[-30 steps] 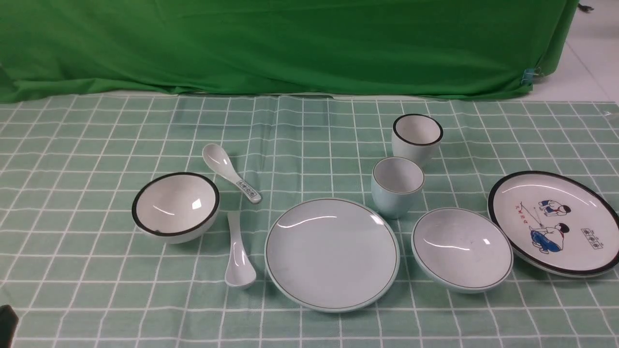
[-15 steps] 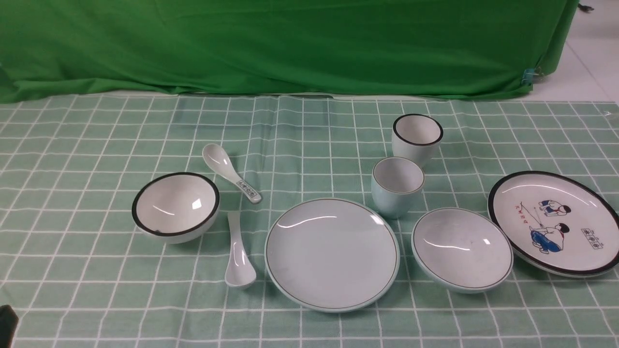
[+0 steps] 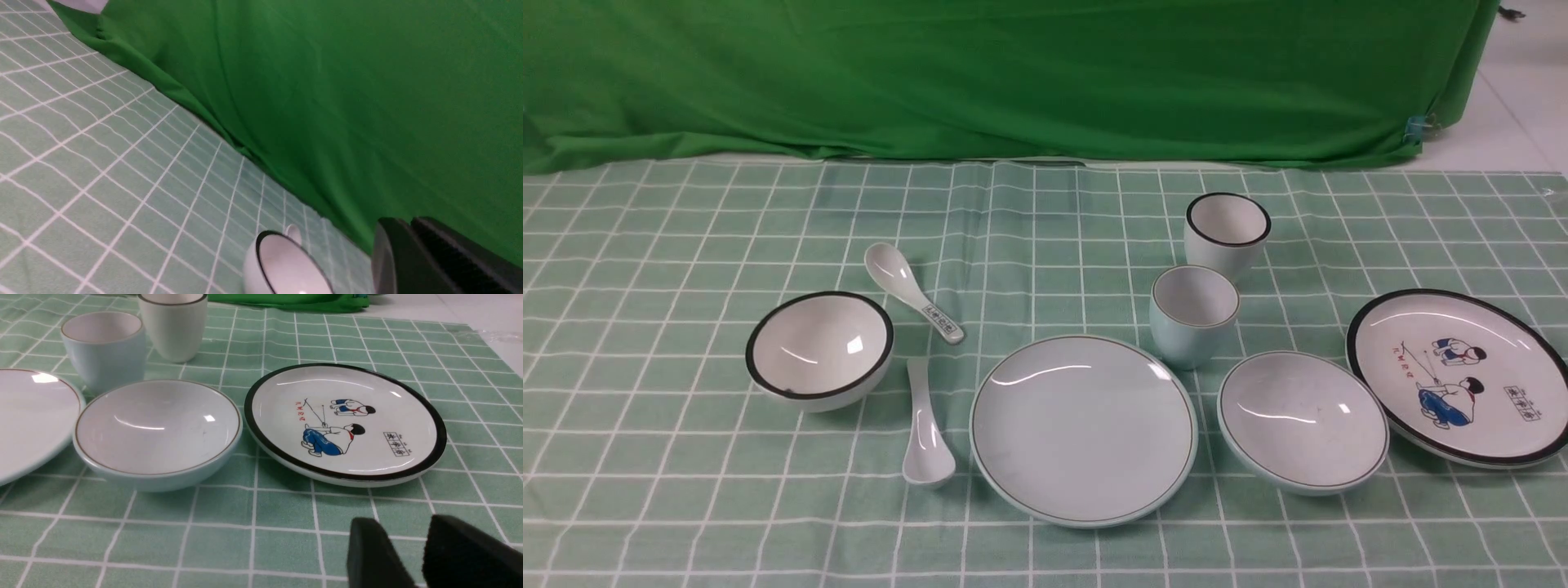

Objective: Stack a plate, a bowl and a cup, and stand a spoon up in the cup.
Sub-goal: Use the right arm to grab a blue rice bowl

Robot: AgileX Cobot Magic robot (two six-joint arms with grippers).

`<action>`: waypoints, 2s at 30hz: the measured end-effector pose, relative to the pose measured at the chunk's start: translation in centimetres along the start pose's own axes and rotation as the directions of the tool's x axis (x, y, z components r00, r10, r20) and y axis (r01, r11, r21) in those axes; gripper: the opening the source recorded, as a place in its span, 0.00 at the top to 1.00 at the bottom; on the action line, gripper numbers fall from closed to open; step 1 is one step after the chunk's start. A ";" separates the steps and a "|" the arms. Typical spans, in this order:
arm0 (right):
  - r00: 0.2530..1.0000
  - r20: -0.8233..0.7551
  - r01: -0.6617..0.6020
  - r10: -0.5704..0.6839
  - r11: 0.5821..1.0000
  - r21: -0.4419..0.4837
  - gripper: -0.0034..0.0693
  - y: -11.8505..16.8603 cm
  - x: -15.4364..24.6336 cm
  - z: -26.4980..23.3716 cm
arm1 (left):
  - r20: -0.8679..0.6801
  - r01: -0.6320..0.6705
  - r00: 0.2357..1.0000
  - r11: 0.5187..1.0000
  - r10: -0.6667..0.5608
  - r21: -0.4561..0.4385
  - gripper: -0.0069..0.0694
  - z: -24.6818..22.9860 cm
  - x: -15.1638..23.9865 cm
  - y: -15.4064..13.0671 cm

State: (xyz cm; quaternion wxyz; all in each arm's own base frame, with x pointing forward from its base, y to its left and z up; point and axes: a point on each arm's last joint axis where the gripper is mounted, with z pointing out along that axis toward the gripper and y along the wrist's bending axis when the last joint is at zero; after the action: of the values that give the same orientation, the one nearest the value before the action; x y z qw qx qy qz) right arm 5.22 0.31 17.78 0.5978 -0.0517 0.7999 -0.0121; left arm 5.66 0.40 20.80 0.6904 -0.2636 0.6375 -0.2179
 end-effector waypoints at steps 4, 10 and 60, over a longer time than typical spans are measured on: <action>1.000 0.000 0.000 0.000 1.000 0.000 0.62 0.0 0.0 0.0 | 0.042 0.133 0.990 0.991 -0.133 0.005 0.89 0.0 -0.4 0.0; 1.000 0.000 0.000 0.000 1.000 0.000 0.62 0.0 0.0 0.0 | -0.124 -0.179 0.972 0.971 0.200 0.160 0.89 -0.5 -4.0 -5.7; 0.924 -0.381 -0.125 -0.011 0.936 -0.330 0.90 2.6 -13.2 1.0 | -0.539 -0.365 0.457 0.701 0.708 0.612 0.89 9.4 -0.2 -13.3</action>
State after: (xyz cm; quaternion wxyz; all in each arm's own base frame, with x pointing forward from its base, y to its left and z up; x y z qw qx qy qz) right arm 9.70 4.19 29.86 0.4142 -0.1299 0.8903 0.1376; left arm 15.51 -8.85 29.88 0.4371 0.2225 0.8487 -0.1976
